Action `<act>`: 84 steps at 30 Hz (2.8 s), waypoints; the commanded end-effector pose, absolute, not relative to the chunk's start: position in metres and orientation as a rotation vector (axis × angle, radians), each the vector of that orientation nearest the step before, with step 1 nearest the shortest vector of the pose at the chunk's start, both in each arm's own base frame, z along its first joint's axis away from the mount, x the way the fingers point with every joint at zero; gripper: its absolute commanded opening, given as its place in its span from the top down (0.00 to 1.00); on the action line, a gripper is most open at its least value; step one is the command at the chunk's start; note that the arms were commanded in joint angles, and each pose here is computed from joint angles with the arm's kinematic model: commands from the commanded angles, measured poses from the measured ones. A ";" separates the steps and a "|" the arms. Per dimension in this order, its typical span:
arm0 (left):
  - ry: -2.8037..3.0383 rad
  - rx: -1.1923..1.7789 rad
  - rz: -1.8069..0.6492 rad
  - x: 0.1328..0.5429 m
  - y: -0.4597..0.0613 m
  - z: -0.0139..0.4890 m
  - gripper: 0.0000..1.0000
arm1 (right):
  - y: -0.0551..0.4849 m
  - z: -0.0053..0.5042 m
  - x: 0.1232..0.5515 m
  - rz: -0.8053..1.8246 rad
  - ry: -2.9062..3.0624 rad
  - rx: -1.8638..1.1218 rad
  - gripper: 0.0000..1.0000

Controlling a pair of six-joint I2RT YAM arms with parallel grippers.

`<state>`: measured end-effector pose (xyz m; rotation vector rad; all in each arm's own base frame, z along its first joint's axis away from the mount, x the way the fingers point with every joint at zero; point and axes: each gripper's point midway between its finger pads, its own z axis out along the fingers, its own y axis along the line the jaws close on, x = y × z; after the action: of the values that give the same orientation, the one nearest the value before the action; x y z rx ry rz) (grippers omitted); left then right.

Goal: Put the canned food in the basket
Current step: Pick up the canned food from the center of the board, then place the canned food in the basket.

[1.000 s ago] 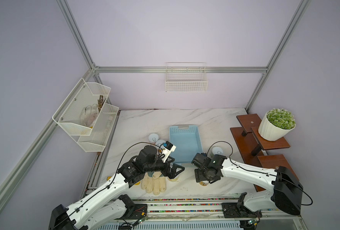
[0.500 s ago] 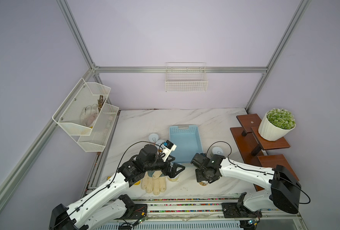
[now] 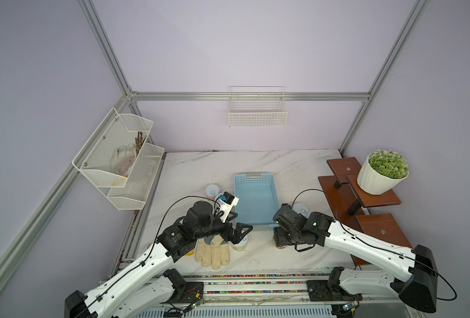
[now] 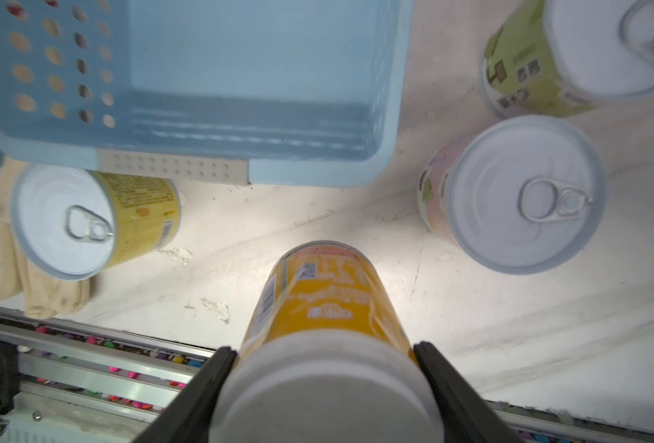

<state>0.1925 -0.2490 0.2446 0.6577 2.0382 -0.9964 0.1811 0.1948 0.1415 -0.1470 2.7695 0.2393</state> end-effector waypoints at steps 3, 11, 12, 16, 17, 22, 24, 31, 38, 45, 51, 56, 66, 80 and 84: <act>2.018 0.541 -0.933 0.200 -0.234 0.255 0.00 | 0.208 0.192 0.209 0.251 2.596 -0.237 1.00; 2.074 0.389 -0.872 0.208 -0.217 0.237 0.00 | 0.240 0.207 0.265 0.120 2.542 -0.285 1.00; 2.080 0.359 -0.856 0.210 -0.214 0.234 0.00 | 0.244 0.207 0.271 0.116 2.542 -0.290 1.00; 2.053 0.242 -0.806 0.219 -0.199 0.229 0.00 | 0.269 0.196 0.298 0.113 2.575 -0.318 1.00; 2.038 0.238 -0.824 0.219 -0.199 0.230 0.00 | 0.274 0.193 0.304 0.118 2.584 -0.322 1.00; 2.021 0.216 -0.865 0.223 -0.200 0.229 0.00 | 0.294 0.185 0.333 0.170 2.619 -0.337 1.00; 2.018 0.193 -0.866 0.227 -0.197 0.227 0.00 | 0.301 0.182 0.343 0.180 2.622 -0.344 1.00; 1.969 0.113 -0.936 0.247 -0.184 0.230 0.00 | 0.311 0.170 0.388 0.153 2.621 -0.311 1.00; 1.941 0.113 -0.972 0.264 -0.179 0.236 0.00 | 0.321 0.152 0.427 0.172 2.632 -0.295 1.00; 1.965 0.123 -0.964 0.272 -0.181 0.230 0.00 | 0.328 0.139 0.456 0.167 2.623 -0.280 1.00; 1.981 0.117 -0.946 0.274 -0.179 0.225 0.00 | 0.340 0.128 0.470 0.172 2.610 -0.297 1.00; 1.988 0.106 -0.934 0.273 -0.177 0.224 0.00 | 0.342 0.117 0.475 0.169 2.618 -0.311 1.00; 2.001 0.088 -0.916 0.272 -0.173 0.220 0.00 | 0.345 0.095 0.482 0.141 2.633 -0.334 1.00; 2.020 0.064 -0.884 0.273 -0.168 0.216 0.00 | 0.345 0.079 0.486 0.158 2.660 -0.326 0.19; 2.024 0.070 -0.887 0.273 -0.169 0.216 0.00 | 0.344 0.081 0.487 0.170 2.663 -0.314 0.10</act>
<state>0.2682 -0.1706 0.1973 0.0617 2.0745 -0.8925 0.4804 0.3405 0.0774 -0.3281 2.6800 0.1336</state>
